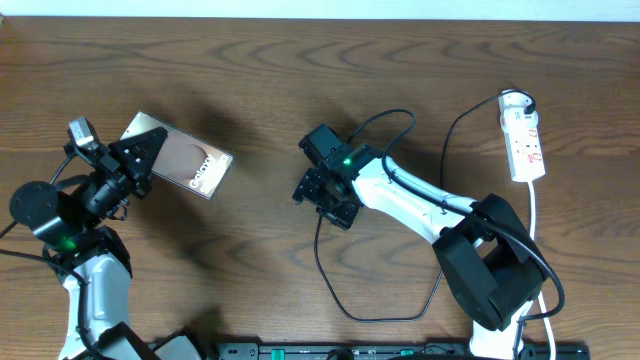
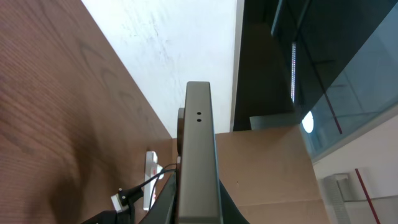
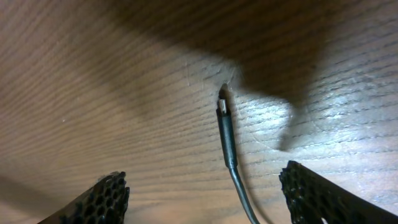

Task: Plug charger to phone and switch on socket
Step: 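Move the right gripper down over the black cable's connector end, then close the right gripper on the cable connector tip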

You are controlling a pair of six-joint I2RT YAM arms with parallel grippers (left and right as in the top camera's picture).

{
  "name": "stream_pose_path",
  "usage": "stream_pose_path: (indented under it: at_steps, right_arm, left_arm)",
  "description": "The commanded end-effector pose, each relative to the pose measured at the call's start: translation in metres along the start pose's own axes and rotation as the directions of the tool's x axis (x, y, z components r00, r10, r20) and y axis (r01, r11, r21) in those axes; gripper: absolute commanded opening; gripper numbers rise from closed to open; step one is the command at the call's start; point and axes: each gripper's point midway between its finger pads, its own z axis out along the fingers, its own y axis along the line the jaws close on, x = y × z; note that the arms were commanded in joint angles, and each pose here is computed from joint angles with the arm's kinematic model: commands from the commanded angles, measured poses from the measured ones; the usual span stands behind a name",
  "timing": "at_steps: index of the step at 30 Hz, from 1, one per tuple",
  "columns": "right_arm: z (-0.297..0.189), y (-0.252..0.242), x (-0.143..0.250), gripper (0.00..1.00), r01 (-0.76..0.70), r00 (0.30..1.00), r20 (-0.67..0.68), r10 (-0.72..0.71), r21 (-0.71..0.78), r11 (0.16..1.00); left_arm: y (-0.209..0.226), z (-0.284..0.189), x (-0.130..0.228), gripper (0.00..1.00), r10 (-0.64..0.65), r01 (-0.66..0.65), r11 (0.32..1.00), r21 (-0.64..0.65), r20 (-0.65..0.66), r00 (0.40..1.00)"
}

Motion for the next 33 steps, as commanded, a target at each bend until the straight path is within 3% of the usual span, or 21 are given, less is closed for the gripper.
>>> stream_pose_path:
  at_steps: [1, 33]
  right_arm:
    - [0.002, -0.002, -0.004, 0.77, -0.024, 0.999, 0.039, 0.023, 0.019, 1.000]
    - [0.014, -0.014, -0.001, 0.74, -0.055, 0.994, 0.103, 0.045, 0.096, 0.994]
  left_arm:
    - [-0.006, -0.001, 0.000, 0.07, 0.026, -0.026, 1.000, 0.008, -0.005, 1.000]
    - [-0.006, -0.001, 0.002, 0.07, 0.026, -0.026, 1.000, 0.009, -0.015, 1.000]
